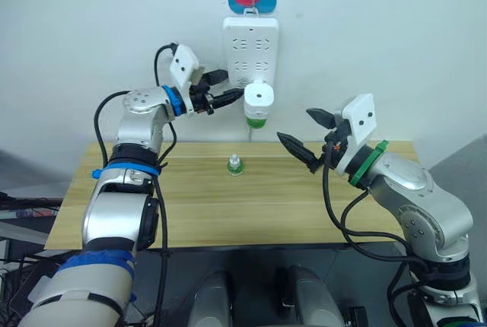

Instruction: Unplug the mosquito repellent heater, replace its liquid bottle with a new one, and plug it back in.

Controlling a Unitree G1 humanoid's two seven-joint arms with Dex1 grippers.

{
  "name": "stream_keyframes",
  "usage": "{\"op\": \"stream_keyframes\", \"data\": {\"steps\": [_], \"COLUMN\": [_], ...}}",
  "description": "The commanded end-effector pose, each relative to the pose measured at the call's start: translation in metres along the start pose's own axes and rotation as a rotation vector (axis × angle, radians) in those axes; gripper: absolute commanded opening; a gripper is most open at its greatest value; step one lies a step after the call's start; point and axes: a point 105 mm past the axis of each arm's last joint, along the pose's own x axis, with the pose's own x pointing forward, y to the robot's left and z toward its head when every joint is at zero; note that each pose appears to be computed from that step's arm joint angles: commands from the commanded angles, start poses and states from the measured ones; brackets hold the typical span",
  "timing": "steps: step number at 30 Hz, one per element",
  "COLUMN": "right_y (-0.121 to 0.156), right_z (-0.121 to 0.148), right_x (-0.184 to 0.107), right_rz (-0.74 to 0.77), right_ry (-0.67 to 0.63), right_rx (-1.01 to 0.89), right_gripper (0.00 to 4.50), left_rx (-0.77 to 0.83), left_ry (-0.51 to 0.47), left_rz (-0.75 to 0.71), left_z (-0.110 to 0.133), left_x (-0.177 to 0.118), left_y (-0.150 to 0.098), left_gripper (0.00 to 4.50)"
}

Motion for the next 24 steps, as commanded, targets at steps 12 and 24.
{"op": "stream_keyframes", "data": {"steps": [12, 24], "right_y": [0.002, 0.010], "right_z": [0.010, 0.038], "right_x": [0.006, 0.043], "right_rz": [-0.146, -0.238], "right_ry": [-0.076, -0.170], "right_rx": [-0.046, -0.103], "right_gripper": [4.50, 4.50], "left_rx": [0.019, 0.007], "left_ry": [-0.083, -0.087], "left_rz": [-0.078, -0.064], "left_z": [0.028, 0.029], "left_x": [0.015, 0.015], "left_y": [-0.005, -0.004], "left_gripper": [1.71, 1.34]}}
